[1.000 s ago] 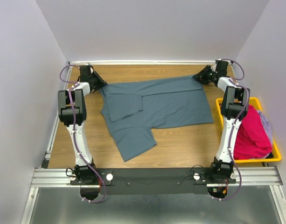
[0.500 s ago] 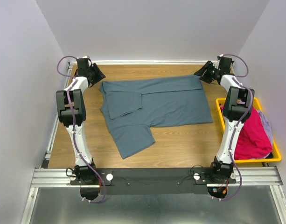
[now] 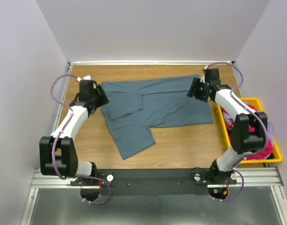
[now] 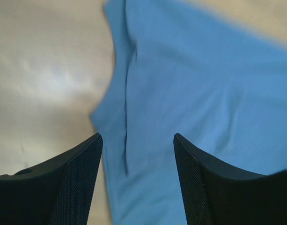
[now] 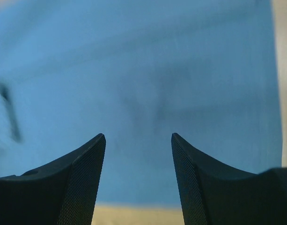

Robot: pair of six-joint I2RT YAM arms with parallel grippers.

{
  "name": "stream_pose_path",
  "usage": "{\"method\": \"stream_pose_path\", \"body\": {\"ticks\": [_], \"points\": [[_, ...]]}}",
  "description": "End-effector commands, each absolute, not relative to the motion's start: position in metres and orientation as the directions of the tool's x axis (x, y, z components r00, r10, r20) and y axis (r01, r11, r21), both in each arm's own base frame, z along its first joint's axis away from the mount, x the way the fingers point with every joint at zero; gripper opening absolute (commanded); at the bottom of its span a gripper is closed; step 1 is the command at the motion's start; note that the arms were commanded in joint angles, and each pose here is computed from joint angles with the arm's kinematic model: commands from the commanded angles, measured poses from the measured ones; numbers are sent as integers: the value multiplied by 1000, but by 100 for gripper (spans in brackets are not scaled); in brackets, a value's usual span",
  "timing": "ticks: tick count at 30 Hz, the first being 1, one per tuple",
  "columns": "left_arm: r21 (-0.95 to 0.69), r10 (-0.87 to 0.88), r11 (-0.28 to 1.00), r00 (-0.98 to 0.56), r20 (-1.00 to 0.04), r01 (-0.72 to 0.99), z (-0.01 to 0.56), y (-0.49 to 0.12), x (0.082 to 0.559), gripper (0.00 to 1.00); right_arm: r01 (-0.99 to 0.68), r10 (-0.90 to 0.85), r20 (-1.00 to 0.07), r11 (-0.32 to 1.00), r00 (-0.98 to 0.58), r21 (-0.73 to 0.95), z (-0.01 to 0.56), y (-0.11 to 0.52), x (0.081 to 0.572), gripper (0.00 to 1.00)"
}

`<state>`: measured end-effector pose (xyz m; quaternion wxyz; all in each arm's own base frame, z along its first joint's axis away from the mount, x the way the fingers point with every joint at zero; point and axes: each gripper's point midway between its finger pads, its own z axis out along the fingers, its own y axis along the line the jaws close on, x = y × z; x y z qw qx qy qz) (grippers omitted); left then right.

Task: Fold and stack the t-shirts
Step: Fold the tshirt

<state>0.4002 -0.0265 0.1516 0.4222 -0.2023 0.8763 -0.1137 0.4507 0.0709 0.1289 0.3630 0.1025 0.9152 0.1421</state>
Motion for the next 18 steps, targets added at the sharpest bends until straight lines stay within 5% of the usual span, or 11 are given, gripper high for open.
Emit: {"method": "stream_pose_path", "body": {"ticks": [1,8,15,18], "points": [[-272,-419,908,-691,-589,-318,101,-37,336,70,209,262,-528,965,-808,159,88,45,374,66],[-229,-380,924,-787,-486,-305,58,-61,286,66,233,285,-482,958,-829,166,74,45,325,66],[-201,-370,929,-806,-463,-311,45,-66,293,47,231,272,-467,962,-841,144,66,42,315,66],[-204,-371,928,-805,-462,-311,45,-72,293,47,232,267,-480,964,-836,132,69,39,313,66]]}}
